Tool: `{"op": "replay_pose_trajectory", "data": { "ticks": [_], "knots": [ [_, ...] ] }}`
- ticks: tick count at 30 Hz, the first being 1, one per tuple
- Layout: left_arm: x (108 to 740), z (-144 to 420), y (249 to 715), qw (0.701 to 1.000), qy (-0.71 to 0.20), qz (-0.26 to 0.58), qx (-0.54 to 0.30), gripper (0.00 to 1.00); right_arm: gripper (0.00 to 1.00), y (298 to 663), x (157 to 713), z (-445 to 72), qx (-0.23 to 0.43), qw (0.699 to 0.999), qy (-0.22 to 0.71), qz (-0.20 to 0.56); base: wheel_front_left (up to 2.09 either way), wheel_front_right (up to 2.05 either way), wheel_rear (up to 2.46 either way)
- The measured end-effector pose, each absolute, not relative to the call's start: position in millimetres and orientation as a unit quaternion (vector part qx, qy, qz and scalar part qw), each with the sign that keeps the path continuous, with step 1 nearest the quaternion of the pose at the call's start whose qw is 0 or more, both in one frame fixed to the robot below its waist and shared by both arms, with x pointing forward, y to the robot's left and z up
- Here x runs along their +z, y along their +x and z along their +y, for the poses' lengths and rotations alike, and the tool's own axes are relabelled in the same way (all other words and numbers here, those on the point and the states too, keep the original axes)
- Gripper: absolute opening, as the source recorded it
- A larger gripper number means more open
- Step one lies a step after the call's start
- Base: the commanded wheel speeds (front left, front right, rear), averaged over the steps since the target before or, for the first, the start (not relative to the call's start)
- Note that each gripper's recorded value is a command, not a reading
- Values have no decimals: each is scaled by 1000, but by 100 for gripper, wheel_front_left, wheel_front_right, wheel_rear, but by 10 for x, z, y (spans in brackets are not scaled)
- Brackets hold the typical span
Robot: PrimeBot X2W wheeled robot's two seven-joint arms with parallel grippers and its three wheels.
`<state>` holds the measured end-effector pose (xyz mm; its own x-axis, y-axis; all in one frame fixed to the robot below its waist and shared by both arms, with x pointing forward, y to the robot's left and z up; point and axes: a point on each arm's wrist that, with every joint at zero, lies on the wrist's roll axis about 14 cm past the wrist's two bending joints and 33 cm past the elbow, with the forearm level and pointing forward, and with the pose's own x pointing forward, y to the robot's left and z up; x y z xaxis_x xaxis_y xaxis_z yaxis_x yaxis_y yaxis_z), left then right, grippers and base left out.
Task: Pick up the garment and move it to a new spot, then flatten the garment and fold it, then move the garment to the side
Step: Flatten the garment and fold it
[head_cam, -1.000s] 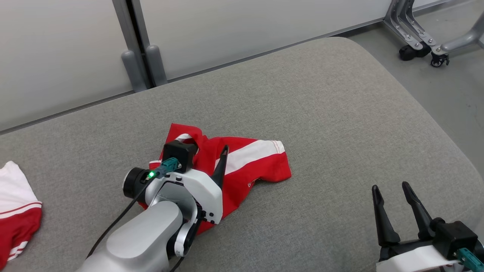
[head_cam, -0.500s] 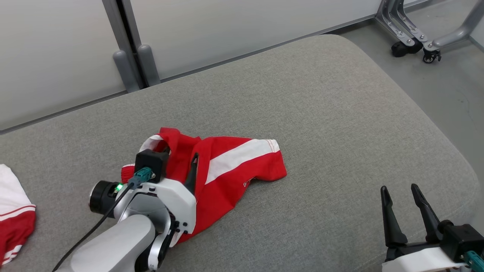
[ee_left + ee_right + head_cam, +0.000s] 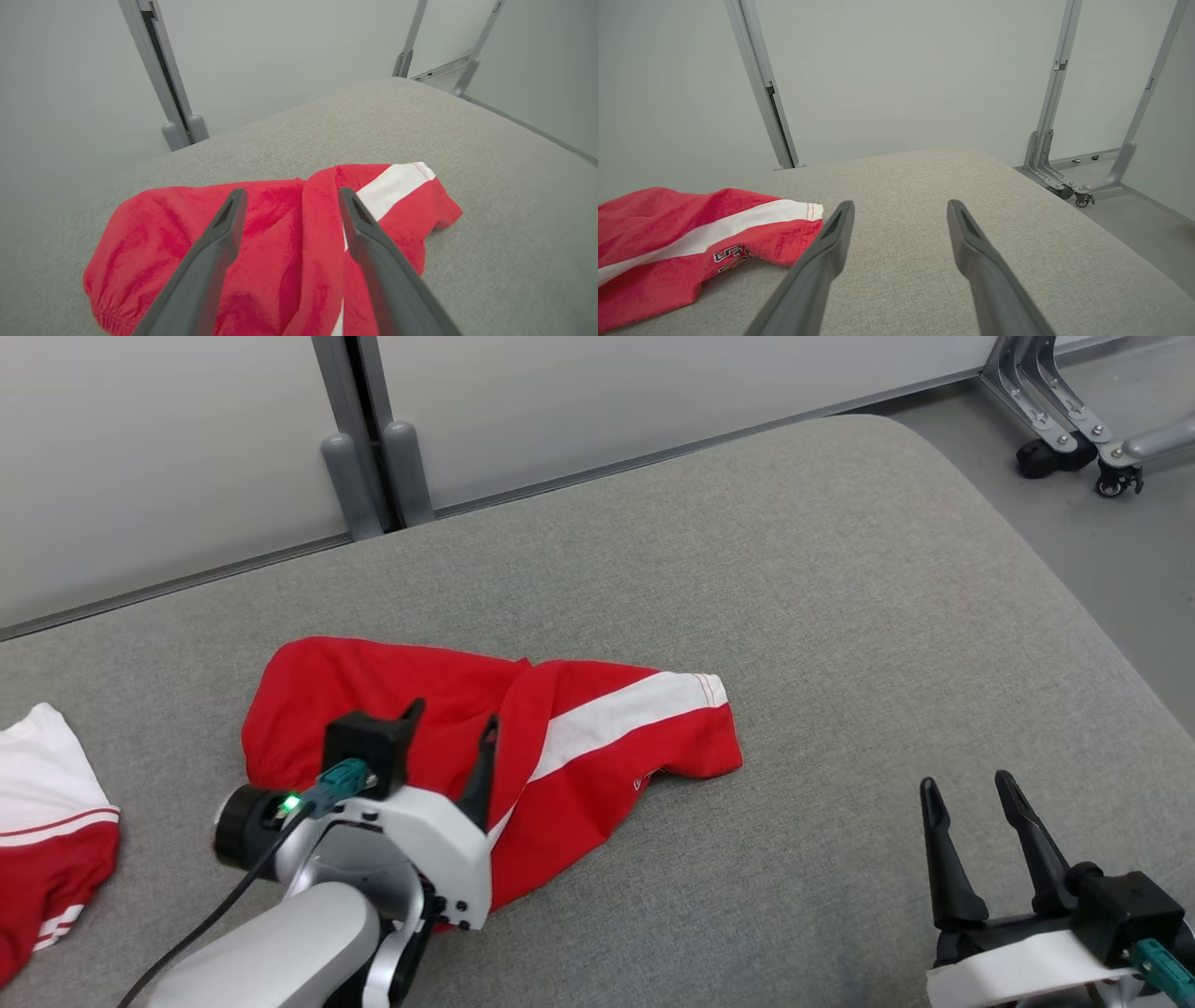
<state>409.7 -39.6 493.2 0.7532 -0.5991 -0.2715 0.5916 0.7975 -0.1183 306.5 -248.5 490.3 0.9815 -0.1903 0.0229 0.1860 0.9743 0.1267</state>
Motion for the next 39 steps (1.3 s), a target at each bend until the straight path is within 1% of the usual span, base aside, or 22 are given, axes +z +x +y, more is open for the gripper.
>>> {"op": "replay_pose_trajectory", "data": {
  "ticks": [4, 10, 15, 19, 20, 21, 22, 23, 29, 32, 34, 39],
  "knots": [
    [4862, -749, 4063, 918, -15, 169, -359, 100, 100, 3159, 4924, -2473, -90, 994, 59, -19, 0, 0, 0],
    [4538, -1122, 4078, 891, 29, 207, -403, 100, 100, 3130, 4873, -2577, -110, 992, 58, -8, 0, 0, 0],
    [4262, -1158, 4128, 882, 61, 233, -405, 100, 100, 3048, 4829, -2679, -132, 990, 59, 0, 0, 0, 0],
    [4053, -1035, 4180, 880, 95, 251, -392, 100, 100, 3028, 4815, -2697, -136, 989, 59, 2, 0, 0, 0],
    [4009, -1009, 4186, 879, 101, 255, -390, 85, 100, 3027, 4813, -2699, -137, 989, 59, 3, 0, 0, 0],
    [3988, -1001, 4185, 878, 103, 258, -391, 50, 100, 3030, 4814, -2698, -137, 989, 59, 2, 0, 0, 0],
    [3971, -987, 4194, 878, 104, 259, -388, 26, 100, 3034, 4816, -2698, -137, 989, 59, 2, 0, 0, 0],
    [3963, -987, 4193, 878, 104, 259, -388, 0, 100, 3042, 4821, -2698, -136, 989, 59, 1, 0, 0, 0],
    [4107, -1104, 4134, 876, 61, 249, -409, 0, 100, 3072, 4852, -2681, -132, 989, 61, -5, 0, 0, 0],
    [4288, -1200, 4013, 868, 11, 241, -434, 0, 100, 3060, 4867, -2675, -131, 989, 62, -8, 0, 0, 0],
    [4380, -1253, 3820, 850, -24, 249, -464, 0, 100, 3027, 4856, -2676, -132, 989, 62, -7, 0, 0, 0],
    [4466, -1162, 3322, 799, -55, 277, -530, 0, 100, 2998, 4844, -2665, -131, 989, 62, -6, 0, 0, 0]
  ]
}}
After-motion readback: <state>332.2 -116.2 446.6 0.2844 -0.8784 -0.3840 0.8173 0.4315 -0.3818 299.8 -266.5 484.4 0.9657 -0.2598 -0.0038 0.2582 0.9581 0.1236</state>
